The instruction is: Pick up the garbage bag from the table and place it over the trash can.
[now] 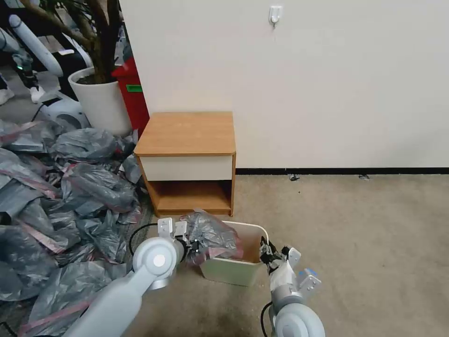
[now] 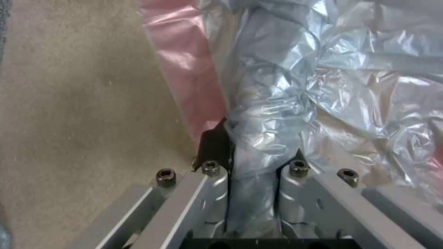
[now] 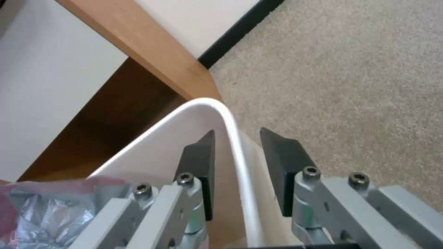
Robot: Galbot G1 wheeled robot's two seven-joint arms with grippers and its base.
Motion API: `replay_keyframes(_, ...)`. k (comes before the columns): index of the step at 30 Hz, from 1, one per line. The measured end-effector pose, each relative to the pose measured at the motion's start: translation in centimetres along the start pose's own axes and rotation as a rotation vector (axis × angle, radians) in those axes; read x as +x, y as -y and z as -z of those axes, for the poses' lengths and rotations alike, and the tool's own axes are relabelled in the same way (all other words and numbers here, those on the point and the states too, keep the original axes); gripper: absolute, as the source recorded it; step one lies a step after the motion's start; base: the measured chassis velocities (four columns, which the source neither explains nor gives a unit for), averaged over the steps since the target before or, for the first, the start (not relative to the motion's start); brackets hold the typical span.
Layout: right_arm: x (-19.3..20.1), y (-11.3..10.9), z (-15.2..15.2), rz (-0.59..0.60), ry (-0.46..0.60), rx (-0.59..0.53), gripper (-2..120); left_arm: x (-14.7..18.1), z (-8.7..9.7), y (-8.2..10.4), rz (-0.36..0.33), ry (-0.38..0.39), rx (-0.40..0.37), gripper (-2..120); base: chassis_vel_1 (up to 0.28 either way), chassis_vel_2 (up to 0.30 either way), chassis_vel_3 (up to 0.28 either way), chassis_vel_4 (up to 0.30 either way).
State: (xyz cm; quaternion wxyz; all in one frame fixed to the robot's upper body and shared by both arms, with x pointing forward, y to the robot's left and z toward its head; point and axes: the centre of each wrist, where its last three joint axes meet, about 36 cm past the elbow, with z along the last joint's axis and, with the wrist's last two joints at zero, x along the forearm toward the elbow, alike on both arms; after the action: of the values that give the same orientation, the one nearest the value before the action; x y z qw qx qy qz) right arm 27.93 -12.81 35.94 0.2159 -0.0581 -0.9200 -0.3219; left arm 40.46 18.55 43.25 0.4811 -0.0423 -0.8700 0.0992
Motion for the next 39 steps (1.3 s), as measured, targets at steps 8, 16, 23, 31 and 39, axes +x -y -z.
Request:
replay_keyframes(8, 1.3, -1.1, 2.0, 0.051, 0.044, -0.005, 30, 0.6, 0.0, -0.7, -0.029, 0.065, -0.043, 10, 0.000, 0.000, 0.000, 0.000)
replay_keyframes(16, 4.5, -3.0, 4.7, 0.232, 0.016, 0.004, 51, 1.6, -0.8, -3.3, -0.086, 0.186, -0.096, 10, 0.000, 0.000, 0.000, 0.000)
replay_keyframes(23, 5.6, -3.2, 6.4, 0.447, -0.189, 0.074, 73, 3.2, -1.6, -5.6, -0.127, 0.293, -0.122, 10, 0.000, 0.000, 0.000, 0.000)
replay_keyframes(31, 3.1, -2.8, 7.5, 0.523, -0.268, 0.315, 96, 5.2, -2.9, -7.3, -0.157, 0.367, -0.164, 10, 0.000, 0.000, 0.000, 0.000)
replay_keyframes(39, 1.4, -4.3, 7.6, 0.545, -0.257, 0.366, 100, 6.4, -4.0, -7.8, -0.146, 0.378, -0.182, 10, 0.000, 0.000, 0.000, 0.000)
